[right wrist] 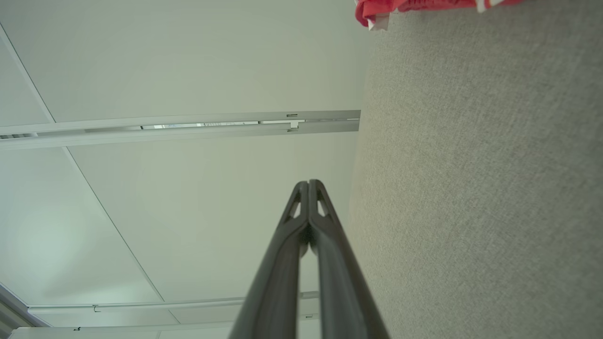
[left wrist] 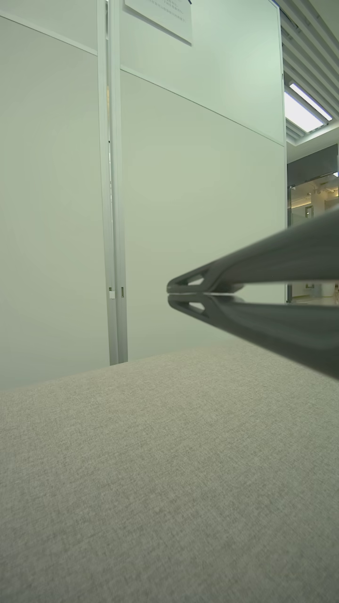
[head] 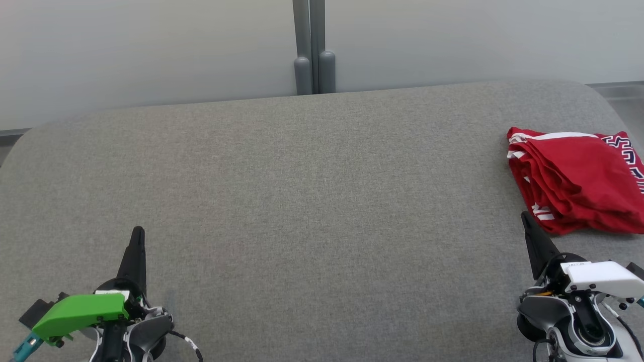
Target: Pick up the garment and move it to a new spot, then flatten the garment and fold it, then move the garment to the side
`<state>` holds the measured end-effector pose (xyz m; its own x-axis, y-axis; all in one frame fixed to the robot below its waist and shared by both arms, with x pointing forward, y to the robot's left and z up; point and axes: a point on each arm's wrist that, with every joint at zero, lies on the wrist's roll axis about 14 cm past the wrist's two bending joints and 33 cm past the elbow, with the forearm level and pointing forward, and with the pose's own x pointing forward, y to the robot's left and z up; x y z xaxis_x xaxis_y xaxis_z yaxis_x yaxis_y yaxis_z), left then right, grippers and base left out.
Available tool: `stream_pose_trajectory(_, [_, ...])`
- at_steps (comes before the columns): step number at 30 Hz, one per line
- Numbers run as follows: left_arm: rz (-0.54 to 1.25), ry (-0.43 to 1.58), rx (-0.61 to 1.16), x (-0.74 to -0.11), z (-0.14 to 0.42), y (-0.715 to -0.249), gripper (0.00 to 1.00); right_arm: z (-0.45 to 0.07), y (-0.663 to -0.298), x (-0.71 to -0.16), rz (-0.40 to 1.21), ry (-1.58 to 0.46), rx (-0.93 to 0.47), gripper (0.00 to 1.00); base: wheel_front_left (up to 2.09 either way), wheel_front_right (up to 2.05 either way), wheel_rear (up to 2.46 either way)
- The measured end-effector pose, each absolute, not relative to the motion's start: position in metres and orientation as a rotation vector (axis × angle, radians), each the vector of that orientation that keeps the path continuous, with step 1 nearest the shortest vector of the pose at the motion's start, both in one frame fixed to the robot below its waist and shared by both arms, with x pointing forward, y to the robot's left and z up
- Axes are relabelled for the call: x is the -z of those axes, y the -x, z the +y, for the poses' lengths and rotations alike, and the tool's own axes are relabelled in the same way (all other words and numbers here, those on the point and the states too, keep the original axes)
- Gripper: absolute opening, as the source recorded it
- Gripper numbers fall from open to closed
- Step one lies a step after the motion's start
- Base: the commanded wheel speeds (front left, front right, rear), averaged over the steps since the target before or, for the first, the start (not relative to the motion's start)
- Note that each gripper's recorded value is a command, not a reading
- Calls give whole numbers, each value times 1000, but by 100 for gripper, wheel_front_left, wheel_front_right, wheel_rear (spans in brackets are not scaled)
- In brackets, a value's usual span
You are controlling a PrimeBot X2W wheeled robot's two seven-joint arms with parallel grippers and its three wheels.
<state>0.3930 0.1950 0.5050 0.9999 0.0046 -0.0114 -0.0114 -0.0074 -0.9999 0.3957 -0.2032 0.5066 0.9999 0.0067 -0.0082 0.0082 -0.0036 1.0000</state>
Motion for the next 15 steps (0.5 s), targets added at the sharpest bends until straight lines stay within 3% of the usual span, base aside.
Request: stream_pose_trajectory(15, [5,1578,-13,-505,195,-393,0,-203,-396,-507,12,-1574,1,0,0,0,0])
